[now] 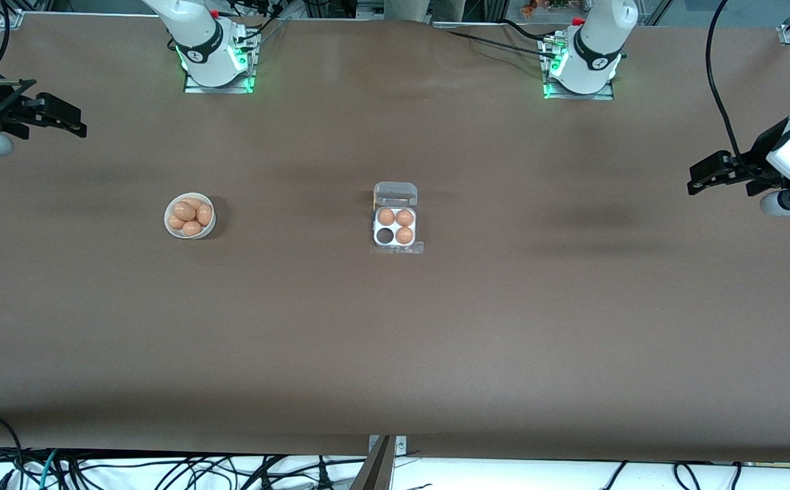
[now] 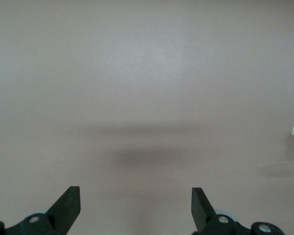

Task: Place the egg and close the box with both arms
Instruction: 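Move the right gripper over the white bowl of brown eggs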

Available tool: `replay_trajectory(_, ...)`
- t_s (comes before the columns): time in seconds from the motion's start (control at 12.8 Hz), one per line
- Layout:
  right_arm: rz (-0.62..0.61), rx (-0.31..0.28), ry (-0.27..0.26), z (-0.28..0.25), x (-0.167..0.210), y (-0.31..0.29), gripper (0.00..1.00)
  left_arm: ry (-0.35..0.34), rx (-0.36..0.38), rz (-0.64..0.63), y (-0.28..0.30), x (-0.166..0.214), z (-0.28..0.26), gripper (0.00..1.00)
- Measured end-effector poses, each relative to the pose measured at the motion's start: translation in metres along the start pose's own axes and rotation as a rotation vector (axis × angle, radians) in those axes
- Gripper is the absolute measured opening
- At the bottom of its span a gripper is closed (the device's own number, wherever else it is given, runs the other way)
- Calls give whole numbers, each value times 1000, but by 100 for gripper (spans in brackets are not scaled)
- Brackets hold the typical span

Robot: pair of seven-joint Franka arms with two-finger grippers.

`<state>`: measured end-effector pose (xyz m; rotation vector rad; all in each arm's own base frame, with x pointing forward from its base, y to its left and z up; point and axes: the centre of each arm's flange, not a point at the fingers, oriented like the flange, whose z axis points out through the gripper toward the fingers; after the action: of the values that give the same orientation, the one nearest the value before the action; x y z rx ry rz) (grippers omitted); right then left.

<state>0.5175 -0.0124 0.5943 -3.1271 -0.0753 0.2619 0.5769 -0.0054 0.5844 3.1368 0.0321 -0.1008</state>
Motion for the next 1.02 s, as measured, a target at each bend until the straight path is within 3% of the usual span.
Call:
replay_trajectory(0.55,-2,14,-24,13,7,-1,100,-1,0,0,0,0,0,100)
replay_trajectory(0.78,-2,16,-39,52,19,0,100,-1,0,0,0,0,0,100)
replay_trajectory(1.02,-1,15,-15,114,32,0,100,-1,0,0,0,0,1,100)
